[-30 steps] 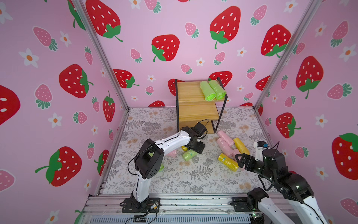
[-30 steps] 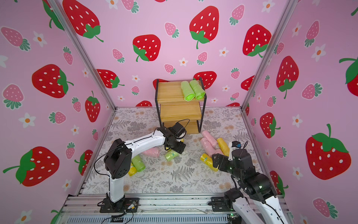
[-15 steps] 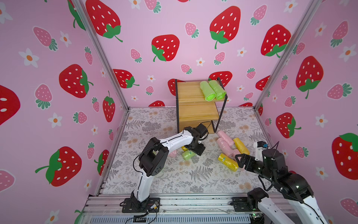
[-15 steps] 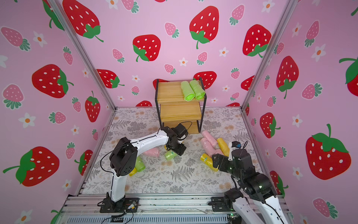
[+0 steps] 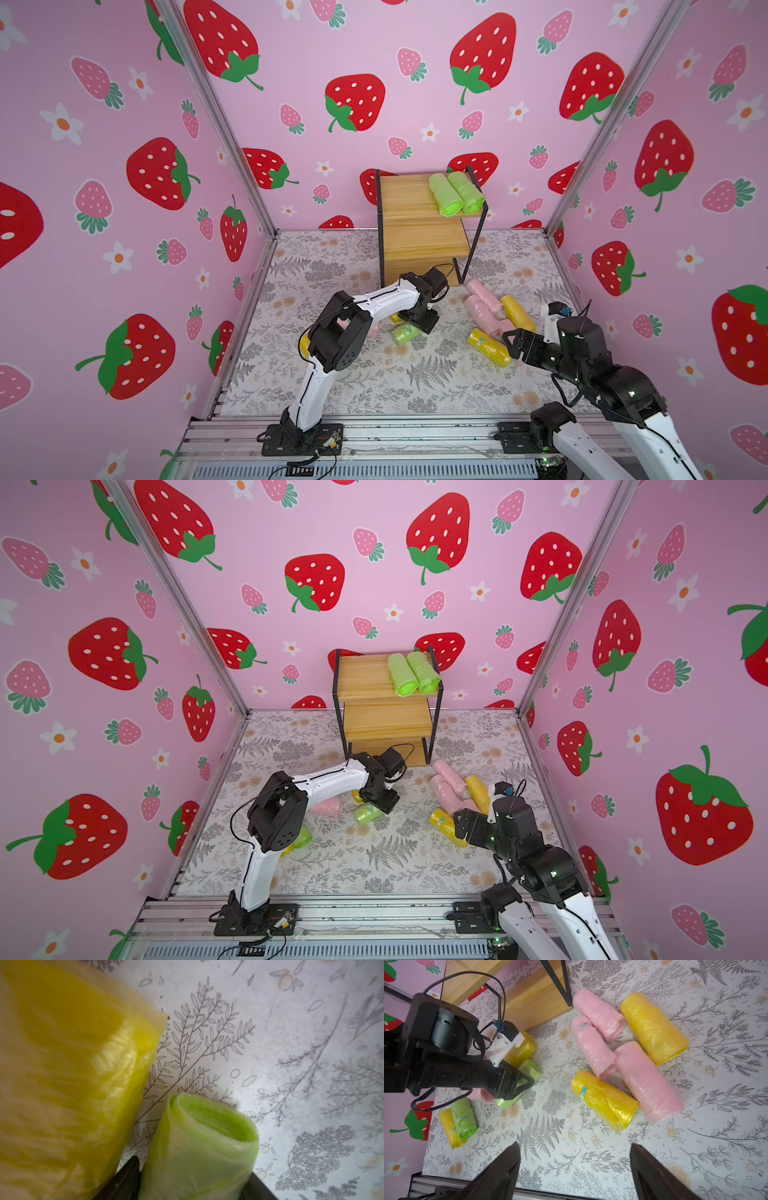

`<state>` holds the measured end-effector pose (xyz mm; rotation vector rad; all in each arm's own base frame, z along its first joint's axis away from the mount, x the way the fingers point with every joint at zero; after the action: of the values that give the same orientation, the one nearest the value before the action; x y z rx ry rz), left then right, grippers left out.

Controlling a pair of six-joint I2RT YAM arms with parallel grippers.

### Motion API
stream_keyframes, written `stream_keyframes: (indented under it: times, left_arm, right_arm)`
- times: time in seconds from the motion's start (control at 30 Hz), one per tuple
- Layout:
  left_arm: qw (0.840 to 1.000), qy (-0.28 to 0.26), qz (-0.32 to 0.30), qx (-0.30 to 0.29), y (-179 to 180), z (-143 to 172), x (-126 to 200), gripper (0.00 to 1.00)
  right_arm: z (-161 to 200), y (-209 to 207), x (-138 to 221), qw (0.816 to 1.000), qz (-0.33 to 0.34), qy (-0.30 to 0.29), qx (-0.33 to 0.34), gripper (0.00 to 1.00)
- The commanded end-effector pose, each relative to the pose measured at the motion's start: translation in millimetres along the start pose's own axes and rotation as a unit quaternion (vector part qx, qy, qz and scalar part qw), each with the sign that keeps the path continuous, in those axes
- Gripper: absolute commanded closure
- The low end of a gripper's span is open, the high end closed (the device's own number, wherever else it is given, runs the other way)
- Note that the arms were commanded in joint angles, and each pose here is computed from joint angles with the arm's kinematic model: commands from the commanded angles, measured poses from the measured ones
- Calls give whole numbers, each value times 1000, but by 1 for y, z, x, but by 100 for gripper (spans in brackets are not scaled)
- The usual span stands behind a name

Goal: Sort the rolls of trash bags by color and place them on the shelf
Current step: Pick up the roll of trash bags from the center of the board.

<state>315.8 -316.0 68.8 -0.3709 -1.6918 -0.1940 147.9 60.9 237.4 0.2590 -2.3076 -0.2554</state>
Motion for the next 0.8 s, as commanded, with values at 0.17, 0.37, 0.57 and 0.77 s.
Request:
stream_keyframes:
  times: [0.17,0.37,0.57,0.77]
  left_arm:
    - [998,33,26,55,-1,17,-10,70]
    - [983,25,108,146,1,25,9,100]
    - [939,-45,208,271,4,32,57,100]
    - [852,-133,335,379,9,44,102,100]
  right_arm:
    - [5,-1,-4,1000,-2,4,-22,12]
    - [7,1,-7,999,-14,2,-32,14]
    - [10,40,-18,988,-144,56,-19,11]
    - [14,101,-44,963,-258,81,-11,5]
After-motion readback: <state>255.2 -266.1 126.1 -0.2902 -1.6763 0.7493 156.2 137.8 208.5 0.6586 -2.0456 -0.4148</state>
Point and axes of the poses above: each gripper's point midway between its finger pads, its own x axis back along the fingers, its own y axis along the line the jaws close on, z = x × y, the point moved 4 cm from there along x, back along the fingers, and after that the axes turned 14 degrees about x, right-handed, at the moved point
